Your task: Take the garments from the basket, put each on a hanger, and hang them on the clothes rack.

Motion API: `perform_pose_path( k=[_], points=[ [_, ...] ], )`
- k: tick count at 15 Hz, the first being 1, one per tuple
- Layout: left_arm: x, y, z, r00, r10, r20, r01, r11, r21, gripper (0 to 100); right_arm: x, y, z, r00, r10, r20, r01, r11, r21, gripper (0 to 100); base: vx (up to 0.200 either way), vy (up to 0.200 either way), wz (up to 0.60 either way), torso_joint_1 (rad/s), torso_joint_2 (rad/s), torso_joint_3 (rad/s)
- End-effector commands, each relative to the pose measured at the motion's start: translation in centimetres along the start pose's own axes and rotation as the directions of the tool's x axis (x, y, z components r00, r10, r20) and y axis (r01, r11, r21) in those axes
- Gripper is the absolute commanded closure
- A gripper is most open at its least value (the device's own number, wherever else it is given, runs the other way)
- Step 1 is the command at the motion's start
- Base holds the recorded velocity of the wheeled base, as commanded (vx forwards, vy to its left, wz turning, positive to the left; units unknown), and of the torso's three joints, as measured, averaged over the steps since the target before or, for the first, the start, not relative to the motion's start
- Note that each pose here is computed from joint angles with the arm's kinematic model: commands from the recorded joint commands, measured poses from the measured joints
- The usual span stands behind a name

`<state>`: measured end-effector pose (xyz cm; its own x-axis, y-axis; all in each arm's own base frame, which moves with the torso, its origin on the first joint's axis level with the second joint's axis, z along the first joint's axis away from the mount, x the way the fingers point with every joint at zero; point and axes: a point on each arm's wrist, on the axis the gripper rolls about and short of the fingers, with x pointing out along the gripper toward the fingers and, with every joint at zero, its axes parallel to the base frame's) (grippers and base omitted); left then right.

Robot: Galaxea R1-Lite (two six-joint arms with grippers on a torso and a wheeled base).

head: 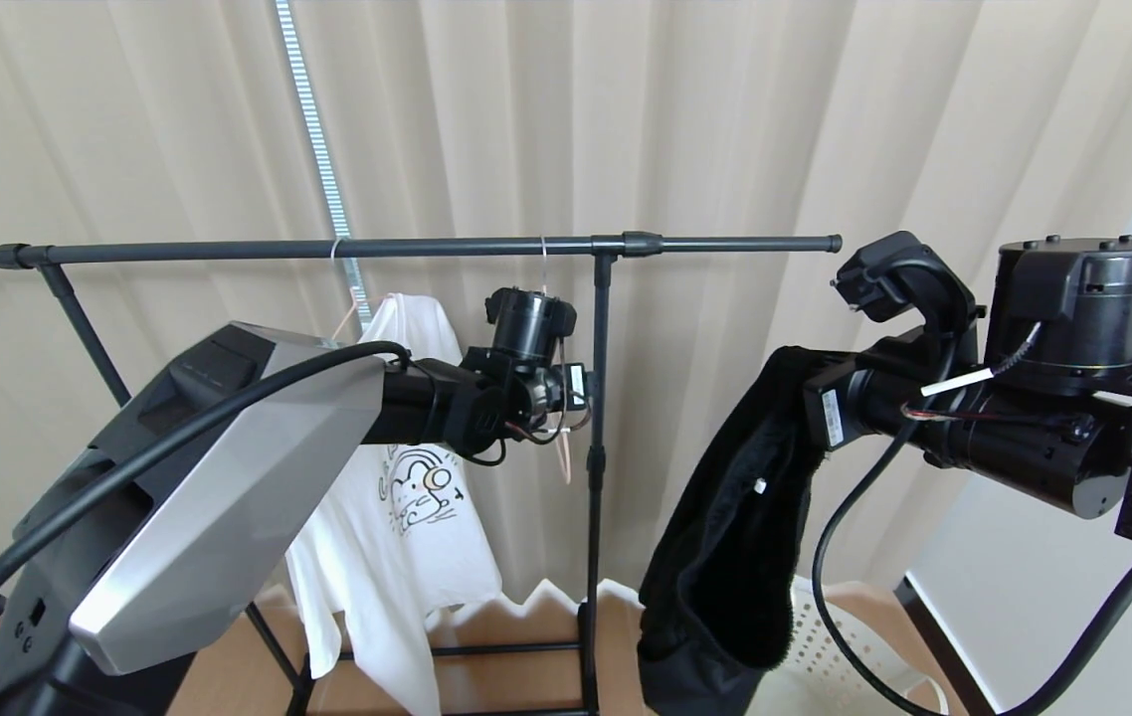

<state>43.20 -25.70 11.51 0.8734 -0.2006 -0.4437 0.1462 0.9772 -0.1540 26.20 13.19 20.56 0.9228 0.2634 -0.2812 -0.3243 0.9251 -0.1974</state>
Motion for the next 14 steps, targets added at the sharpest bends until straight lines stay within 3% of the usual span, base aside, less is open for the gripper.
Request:
perform_pose_path(
  k=[1,2,3,14],
  points=[
    [0.6,-0.1,-0.2,1.0,0.001,0.001,-0.001,1.0,-0.001,0,0.1,0.0,-0.1,1.0,0.001,-0.002,-0.001,1.0,0.0,100,0.0,0.0,0.0,0.0,0.0,0.0],
    [0.6,0.0,0.0,1.0,0.006,0.01,-0.006,1.0,-0.001,0,0.1,0.1,-0.1,1.0,0.001,-0.004,-0.001,1.0,-0.002,100,0.0,0.0,0.0,0.0,0.0,0.0],
    [0.6,0.0,0.0,1.0,0.008,0.007,-0.008,1.0,0.0,100,0.1,0.0,0.0,1.0,0.001,-0.002,-0.001,1.0,-0.002,100,0.0,0.0,0.0,0.0,0.0,0.0],
    [0.1,0.9,1.2,0.999,0.027,0.022,-0.027,1.0,0.003,100,0.6,0.1,-0.1,1.0,0.002,-0.008,-0.002,1.0,-0.003,100,0.0,0.0,0.0,0.0,0.0,0.0]
  ],
)
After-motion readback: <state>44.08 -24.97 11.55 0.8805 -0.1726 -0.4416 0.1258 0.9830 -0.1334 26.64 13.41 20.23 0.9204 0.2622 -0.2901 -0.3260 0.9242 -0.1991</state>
